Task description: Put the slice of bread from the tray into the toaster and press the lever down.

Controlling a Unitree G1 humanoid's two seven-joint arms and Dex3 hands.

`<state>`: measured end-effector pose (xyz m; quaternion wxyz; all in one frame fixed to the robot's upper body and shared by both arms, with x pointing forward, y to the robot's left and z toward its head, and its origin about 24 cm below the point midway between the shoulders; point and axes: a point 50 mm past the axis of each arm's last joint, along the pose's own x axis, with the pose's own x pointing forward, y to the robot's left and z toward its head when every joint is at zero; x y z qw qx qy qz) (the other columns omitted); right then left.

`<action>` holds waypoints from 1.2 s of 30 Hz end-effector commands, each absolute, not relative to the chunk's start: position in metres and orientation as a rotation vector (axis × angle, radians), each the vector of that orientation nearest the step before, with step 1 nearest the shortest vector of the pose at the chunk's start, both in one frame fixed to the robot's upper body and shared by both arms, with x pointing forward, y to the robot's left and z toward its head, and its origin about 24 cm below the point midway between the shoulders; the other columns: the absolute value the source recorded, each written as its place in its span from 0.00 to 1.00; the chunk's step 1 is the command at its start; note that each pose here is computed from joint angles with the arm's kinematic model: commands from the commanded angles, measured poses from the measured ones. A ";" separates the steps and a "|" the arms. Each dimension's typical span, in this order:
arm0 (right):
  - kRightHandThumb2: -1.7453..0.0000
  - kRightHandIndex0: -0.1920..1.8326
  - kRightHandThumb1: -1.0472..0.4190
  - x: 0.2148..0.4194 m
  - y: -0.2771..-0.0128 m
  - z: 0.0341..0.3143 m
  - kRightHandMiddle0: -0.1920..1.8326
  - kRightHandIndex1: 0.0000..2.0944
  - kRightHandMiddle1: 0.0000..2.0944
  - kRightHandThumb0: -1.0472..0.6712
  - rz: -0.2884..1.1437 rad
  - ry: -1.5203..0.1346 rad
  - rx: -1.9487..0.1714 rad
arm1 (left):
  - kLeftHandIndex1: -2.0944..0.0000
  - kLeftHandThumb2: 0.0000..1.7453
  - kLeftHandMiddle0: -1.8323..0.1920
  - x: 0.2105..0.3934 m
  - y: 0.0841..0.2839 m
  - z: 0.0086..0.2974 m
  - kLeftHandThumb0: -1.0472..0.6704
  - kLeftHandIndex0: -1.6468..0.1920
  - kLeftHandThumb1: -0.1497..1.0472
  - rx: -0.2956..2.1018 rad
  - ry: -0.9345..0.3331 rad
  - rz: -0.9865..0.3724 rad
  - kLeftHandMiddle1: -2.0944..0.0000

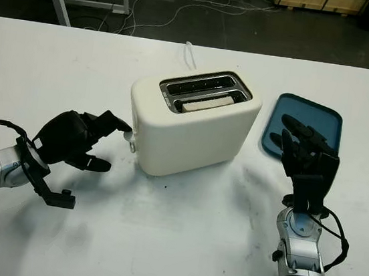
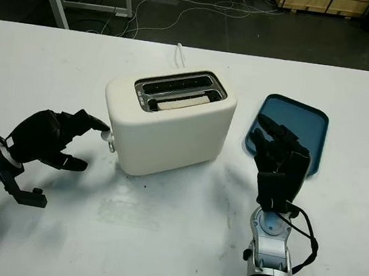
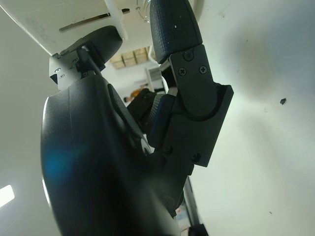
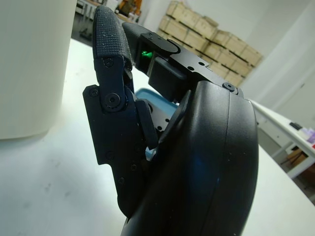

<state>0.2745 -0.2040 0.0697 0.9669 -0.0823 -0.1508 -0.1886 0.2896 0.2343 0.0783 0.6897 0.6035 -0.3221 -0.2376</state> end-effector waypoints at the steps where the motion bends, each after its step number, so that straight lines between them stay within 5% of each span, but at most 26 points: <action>1: 0.90 0.71 0.09 0.272 -0.204 0.071 0.64 0.01 0.00 0.15 -0.394 -0.311 -0.159 | 0.34 0.41 0.50 0.272 0.228 0.045 0.09 0.90 0.89 1.393 -0.618 -0.765 0.17; 8: 0.90 0.70 0.09 0.266 -0.204 0.071 0.63 0.00 0.00 0.16 -0.411 -0.316 -0.169 | 0.31 0.32 0.56 0.259 0.224 0.018 0.13 0.89 0.89 1.326 -0.516 -0.819 0.17; 11: 0.90 0.69 0.09 0.264 -0.206 0.071 0.62 0.00 0.00 0.16 -0.417 -0.312 -0.174 | 0.43 0.27 0.52 0.251 0.218 0.002 0.13 0.77 0.89 1.301 -0.496 -0.838 0.17; 17: 0.90 0.69 0.09 0.264 -0.208 0.073 0.62 0.00 0.00 0.16 -0.415 -0.330 -0.181 | 0.41 0.23 0.57 0.258 0.212 0.005 0.11 0.79 0.89 1.317 -0.531 -0.877 0.22; 23: 0.90 0.69 0.09 0.265 -0.208 0.073 0.62 0.00 0.00 0.16 -0.417 -0.326 -0.184 | 0.33 0.28 0.61 0.261 0.210 0.007 0.09 0.86 0.89 1.328 -0.536 -0.898 0.20; 36: 0.90 0.69 0.09 0.266 -0.207 0.074 0.62 0.00 0.00 0.17 -0.416 -0.323 -0.182 | 0.33 0.31 0.60 0.262 0.210 0.006 0.10 0.85 0.89 1.320 -0.538 -0.910 0.19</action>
